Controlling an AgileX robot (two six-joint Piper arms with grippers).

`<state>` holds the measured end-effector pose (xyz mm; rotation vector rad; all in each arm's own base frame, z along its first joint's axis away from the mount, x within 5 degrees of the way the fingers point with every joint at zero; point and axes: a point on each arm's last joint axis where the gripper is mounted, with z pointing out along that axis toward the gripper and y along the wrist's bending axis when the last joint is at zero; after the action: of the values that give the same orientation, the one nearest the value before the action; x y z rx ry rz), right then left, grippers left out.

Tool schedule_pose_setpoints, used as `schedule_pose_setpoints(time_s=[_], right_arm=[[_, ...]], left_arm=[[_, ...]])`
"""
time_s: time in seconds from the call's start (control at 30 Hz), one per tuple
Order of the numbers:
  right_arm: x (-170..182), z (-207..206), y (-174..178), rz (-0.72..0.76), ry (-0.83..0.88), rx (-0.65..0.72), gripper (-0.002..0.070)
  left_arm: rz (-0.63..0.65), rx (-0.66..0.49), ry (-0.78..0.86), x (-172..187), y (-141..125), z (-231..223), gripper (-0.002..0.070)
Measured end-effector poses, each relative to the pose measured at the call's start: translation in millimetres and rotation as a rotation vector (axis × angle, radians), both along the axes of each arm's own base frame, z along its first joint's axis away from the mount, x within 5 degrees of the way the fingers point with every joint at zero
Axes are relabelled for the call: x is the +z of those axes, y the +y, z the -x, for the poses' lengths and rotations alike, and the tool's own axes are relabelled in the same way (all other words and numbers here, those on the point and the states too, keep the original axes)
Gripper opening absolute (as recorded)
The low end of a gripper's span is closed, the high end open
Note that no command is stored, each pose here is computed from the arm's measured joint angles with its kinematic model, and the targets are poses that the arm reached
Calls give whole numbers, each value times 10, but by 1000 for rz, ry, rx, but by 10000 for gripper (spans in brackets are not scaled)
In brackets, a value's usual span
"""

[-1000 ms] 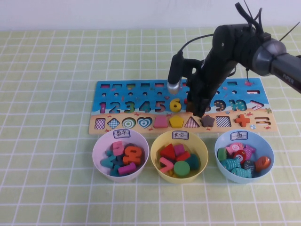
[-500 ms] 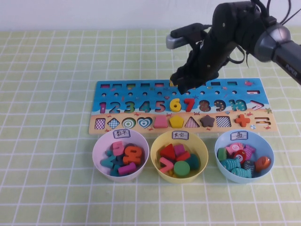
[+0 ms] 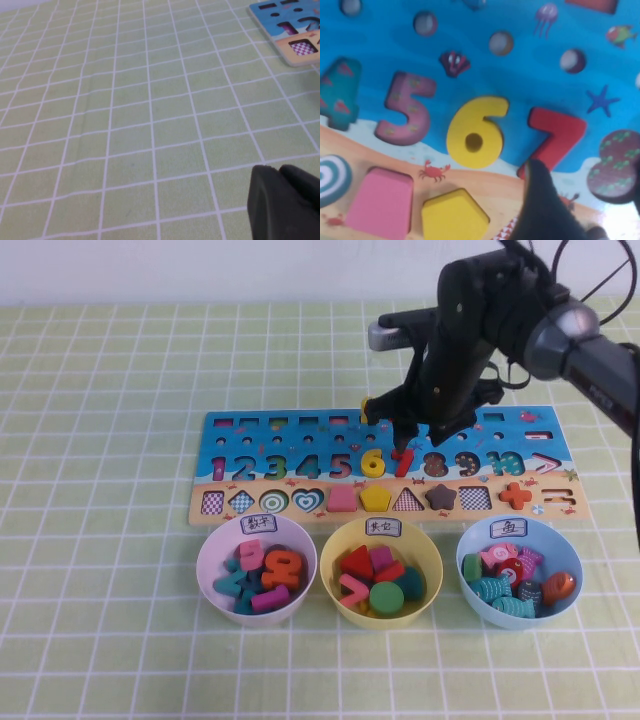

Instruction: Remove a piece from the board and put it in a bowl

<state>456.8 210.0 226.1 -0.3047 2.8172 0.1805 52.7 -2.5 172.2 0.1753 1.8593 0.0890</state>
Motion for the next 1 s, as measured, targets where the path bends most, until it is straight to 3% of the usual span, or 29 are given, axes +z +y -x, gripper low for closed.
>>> schedule_pose_setpoints(time_s=[0.23, 1.0], right_arm=[[-140, 44, 133, 78, 4, 22, 351], [-346, -8, 171, 39, 30, -99, 335]], left_arm=[[0, 0, 0, 0, 0, 0, -5], [0, 0, 0, 0, 0, 0, -4]])
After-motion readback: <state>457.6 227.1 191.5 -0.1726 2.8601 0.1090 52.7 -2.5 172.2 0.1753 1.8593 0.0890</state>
